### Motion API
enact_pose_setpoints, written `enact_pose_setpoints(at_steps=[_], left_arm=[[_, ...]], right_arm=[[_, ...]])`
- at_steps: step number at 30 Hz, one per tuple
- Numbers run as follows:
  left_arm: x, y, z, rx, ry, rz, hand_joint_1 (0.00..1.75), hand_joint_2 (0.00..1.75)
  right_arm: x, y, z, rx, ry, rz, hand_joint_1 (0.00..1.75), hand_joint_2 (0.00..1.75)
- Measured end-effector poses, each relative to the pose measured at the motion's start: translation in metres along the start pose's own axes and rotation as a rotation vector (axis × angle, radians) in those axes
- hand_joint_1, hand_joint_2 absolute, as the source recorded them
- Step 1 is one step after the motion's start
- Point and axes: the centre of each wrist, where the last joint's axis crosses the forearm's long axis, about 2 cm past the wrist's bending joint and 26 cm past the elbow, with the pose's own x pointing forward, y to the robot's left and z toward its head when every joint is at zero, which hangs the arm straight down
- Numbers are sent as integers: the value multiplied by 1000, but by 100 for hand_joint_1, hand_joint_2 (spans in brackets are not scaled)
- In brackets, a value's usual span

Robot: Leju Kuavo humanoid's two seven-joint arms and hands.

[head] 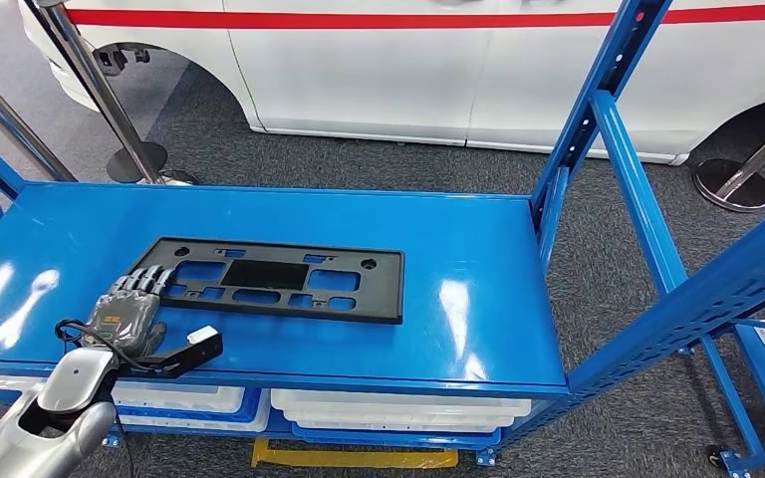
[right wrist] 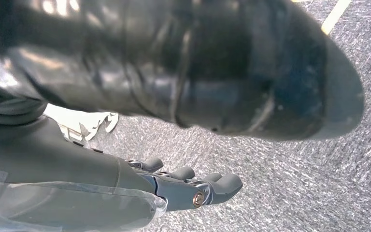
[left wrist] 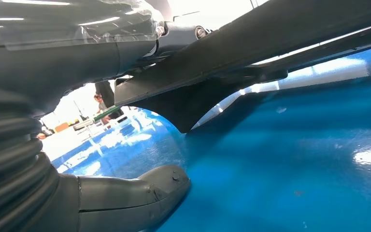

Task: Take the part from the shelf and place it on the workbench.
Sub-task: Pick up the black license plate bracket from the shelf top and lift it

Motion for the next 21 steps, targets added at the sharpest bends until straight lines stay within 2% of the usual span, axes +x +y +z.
enact_pose_setpoints(at_steps=[2, 3, 5, 21], left_arm=[[0, 0, 0, 1, -1, -1, 152, 175], [0, 0, 0, 2, -2, -1, 164, 175], [-1, 2, -1, 7, -2, -3, 175, 175], [-6, 16, -9, 41, -8, -3, 175, 175]], right_arm=[[0, 0, 0, 0, -1, 0, 0, 0], [0, 0, 0, 0, -1, 0, 0, 0], [0, 0, 0, 0, 0, 1, 0, 0], [-1, 1, 0, -4, 0, 8, 0, 0]])
